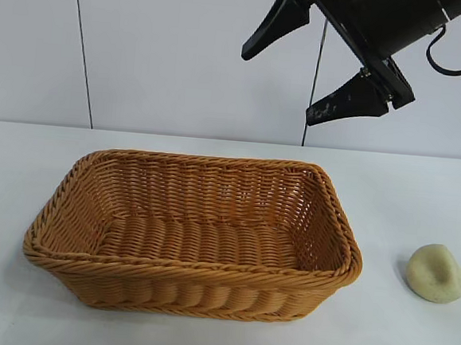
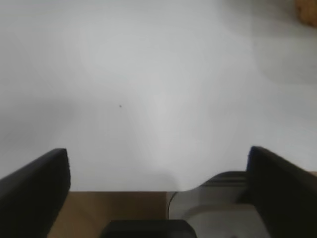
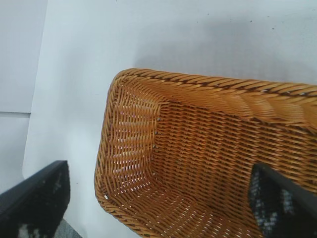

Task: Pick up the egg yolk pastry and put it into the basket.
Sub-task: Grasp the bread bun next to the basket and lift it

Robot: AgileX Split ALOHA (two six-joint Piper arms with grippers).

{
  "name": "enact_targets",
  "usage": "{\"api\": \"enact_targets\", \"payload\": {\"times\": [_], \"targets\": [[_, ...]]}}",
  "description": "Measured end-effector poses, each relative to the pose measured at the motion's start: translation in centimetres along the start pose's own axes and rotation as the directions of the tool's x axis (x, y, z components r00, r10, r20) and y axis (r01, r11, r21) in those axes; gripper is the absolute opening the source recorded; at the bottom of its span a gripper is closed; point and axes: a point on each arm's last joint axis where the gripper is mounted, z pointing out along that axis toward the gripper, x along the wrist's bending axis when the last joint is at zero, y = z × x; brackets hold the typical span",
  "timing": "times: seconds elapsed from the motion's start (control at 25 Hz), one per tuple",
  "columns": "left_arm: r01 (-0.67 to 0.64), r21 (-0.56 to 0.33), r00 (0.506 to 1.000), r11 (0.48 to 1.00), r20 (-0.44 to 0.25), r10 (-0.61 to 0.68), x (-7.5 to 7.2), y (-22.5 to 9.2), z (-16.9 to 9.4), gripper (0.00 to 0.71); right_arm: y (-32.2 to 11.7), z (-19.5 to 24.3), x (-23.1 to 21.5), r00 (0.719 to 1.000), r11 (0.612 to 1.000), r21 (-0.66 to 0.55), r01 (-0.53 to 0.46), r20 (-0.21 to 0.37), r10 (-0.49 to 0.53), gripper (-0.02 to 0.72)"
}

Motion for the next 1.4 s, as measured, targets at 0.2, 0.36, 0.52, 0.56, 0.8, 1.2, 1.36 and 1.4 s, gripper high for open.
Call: {"api": "enact_targets", "payload": {"times": [0.2,0.36,0.52,0.56,0.8,1.2,1.36,1.4], "targets": [[-0.011,-0.198,1.0,0.98,0.007,0.013,-0.1,-1.8,-2.5,0.692,-0.1,0.0,0.0,1.0,1.0,0.016,-0.001,-0.004,0.001,0.696],[-0.019,-0.35,1.0,0.937,0.01,0.024,-0.1,-3.5,-4.2,0.692,-0.2,0.0,0.0,1.0,1.0,0.02,0.005,0.001,-0.005,0.696],[-0.023,-0.466,0.999,0.884,0.012,0.033,-0.1,-5.1,-5.4,0.692,0.2,-0.3,0.3,0.999,0.999,0.018,0.04,0.018,-0.04,0.696],[-0.024,-0.487,0.999,0.873,0.012,0.034,-0.1,-5.4,-5.5,0.692,0.5,-0.6,0.5,0.998,0.998,0.014,0.055,0.027,-0.055,0.696],[-0.026,-0.511,0.999,0.859,0.011,0.037,-0.1,-5.9,-5.8,0.692,2.2,-2.8,0.9,0.971,0.989,0.039,0.142,0.19,-0.147,0.696],[-0.026,-0.512,0.999,0.858,0.011,0.037,-0.1,-5.9,-5.8,0.692,4.1,-6.8,-4.1,0.868,0.996,0.041,0.077,0.489,-0.087,0.696],[-0.026,-0.512,0.999,0.858,0.011,0.037,-0.1,-5.9,-5.8,0.692,4.5,-8.9,-6.8,0.847,1.0,0.025,0.003,0.531,-0.016,0.696],[-0.026,-0.512,0.999,0.858,0.011,0.037,-0.1,-5.9,-5.8,0.692,4.4,-9.0,-6.9,0.845,0.999,0.034,-0.005,0.535,-0.014,0.696]]}}
